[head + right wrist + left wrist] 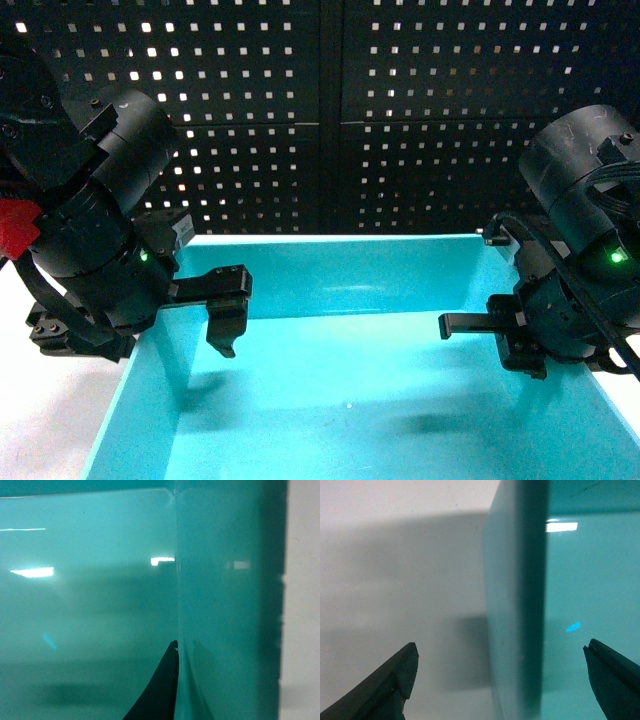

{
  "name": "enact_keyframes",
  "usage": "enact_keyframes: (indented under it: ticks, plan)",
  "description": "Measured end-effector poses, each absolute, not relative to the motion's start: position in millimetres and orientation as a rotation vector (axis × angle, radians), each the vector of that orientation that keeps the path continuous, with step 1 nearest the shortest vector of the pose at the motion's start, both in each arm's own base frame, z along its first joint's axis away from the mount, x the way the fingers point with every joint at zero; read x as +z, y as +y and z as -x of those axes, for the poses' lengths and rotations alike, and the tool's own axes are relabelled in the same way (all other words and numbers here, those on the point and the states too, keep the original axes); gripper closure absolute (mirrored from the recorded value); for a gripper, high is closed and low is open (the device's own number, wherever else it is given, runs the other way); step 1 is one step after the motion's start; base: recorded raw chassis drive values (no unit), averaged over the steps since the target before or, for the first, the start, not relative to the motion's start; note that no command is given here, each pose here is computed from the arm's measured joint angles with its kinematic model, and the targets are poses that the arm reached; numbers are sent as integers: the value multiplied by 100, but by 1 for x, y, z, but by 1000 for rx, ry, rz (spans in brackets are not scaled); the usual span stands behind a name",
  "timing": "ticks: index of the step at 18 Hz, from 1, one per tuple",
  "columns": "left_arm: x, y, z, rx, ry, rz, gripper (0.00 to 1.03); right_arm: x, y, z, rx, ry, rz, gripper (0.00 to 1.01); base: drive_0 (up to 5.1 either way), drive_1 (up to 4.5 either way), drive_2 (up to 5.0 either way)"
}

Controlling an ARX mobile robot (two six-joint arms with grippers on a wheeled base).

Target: Stack blue boxes stably on right

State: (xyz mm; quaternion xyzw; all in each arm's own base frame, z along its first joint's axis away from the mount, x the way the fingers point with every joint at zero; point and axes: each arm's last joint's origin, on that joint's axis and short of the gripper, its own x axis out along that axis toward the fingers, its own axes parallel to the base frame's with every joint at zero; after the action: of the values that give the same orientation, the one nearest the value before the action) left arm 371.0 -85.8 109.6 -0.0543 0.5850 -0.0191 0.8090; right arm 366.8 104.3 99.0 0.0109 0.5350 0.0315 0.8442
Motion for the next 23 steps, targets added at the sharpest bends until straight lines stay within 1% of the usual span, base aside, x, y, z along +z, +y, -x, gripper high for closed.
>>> enact_keyframes:
  ticks: [3, 6, 7, 9, 17, 18, 23]
  plan:
    - [107, -87, -370, -66, 1215, 79, 5, 99, 104, -367, 66, 1129, -23, 93, 0, 0, 0]
    - [107, -88, -370, -77, 1205, 64, 5, 99, 104, -367, 66, 1130, -23, 93, 0, 0, 0]
    - [107, -88, -370, -79, 1198, 59, 12, 99, 104, -367, 66, 1130, -23, 93, 0, 0, 0]
    - [107, -88, -368, -75, 1178, 48, 31, 99, 104, -367, 66, 1130, -23, 93, 0, 0, 0]
    - [106, -86, -365, -75, 1191, 54, 96, 99, 104, -367, 66, 1130, -23, 93, 0, 0, 0]
    - [106, -85, -364, -67, 1187, 65, 102, 99, 104, -367, 66, 1130, -23, 93, 0, 0, 0]
    - [107, -85, -362, -64, 1165, 73, 101, 99, 104, -367, 67, 1130, -24, 93, 0, 0, 0]
